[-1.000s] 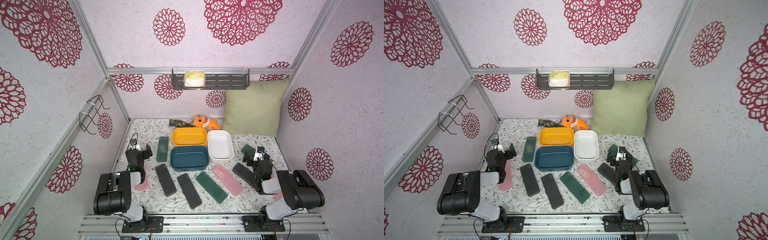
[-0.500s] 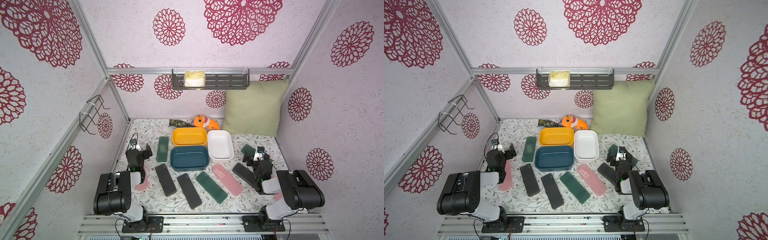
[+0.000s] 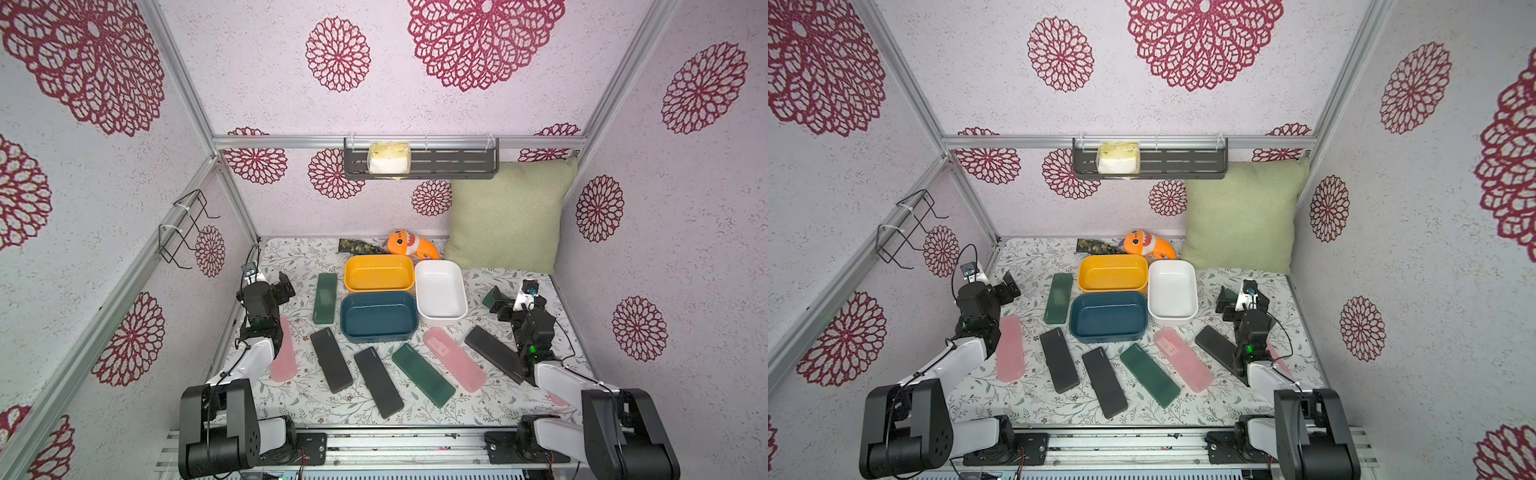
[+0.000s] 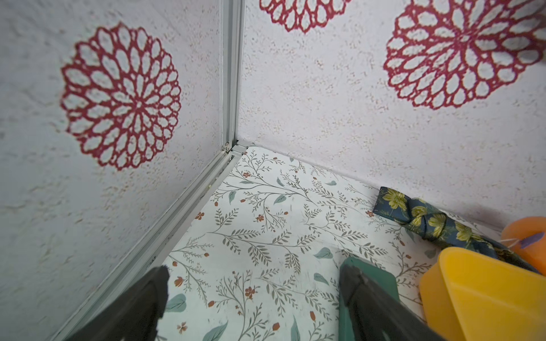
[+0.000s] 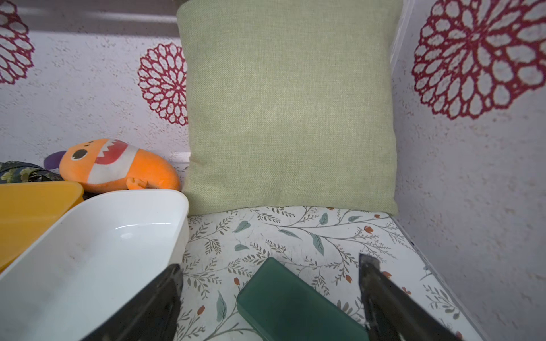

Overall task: Place the pencil cases by color into the storage box
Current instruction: Pick up the pencil case from the center of the board.

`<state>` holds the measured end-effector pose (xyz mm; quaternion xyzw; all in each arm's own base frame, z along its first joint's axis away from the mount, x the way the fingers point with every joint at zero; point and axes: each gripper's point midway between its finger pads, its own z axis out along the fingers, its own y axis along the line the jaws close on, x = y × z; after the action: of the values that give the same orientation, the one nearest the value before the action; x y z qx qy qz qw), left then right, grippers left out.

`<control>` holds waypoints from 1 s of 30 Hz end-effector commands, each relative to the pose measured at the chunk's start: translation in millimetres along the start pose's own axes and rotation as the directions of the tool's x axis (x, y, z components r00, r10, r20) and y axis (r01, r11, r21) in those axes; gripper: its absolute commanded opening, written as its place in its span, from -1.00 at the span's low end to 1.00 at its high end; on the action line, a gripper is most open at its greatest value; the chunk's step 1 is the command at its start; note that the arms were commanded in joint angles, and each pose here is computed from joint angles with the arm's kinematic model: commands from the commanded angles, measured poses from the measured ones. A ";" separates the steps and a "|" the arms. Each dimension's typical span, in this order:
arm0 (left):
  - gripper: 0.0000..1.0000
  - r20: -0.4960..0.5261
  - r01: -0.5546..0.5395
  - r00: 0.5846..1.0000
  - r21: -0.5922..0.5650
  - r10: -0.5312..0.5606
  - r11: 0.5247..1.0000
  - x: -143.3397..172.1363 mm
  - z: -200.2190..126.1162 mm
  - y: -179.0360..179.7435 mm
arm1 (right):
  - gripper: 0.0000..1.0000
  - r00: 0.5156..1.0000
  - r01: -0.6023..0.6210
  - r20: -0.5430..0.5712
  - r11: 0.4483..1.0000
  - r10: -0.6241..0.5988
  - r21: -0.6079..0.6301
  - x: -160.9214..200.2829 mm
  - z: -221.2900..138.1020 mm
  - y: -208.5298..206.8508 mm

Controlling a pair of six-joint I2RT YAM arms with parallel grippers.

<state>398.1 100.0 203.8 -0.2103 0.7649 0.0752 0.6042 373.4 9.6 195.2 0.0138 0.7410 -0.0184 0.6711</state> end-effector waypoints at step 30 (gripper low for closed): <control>0.95 -0.453 0.110 0.877 -0.129 -0.157 0.986 -48.5 -87.8 -45.6 | 0.99 0.727 0.362 -0.508 0.886 -0.463 -0.290 -36.9 -20.6 105.9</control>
<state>357.7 37.7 305.7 -0.3004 0.8345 -0.0057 0.4619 356.5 134.5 221.7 -0.2144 0.8850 -0.0837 0.4047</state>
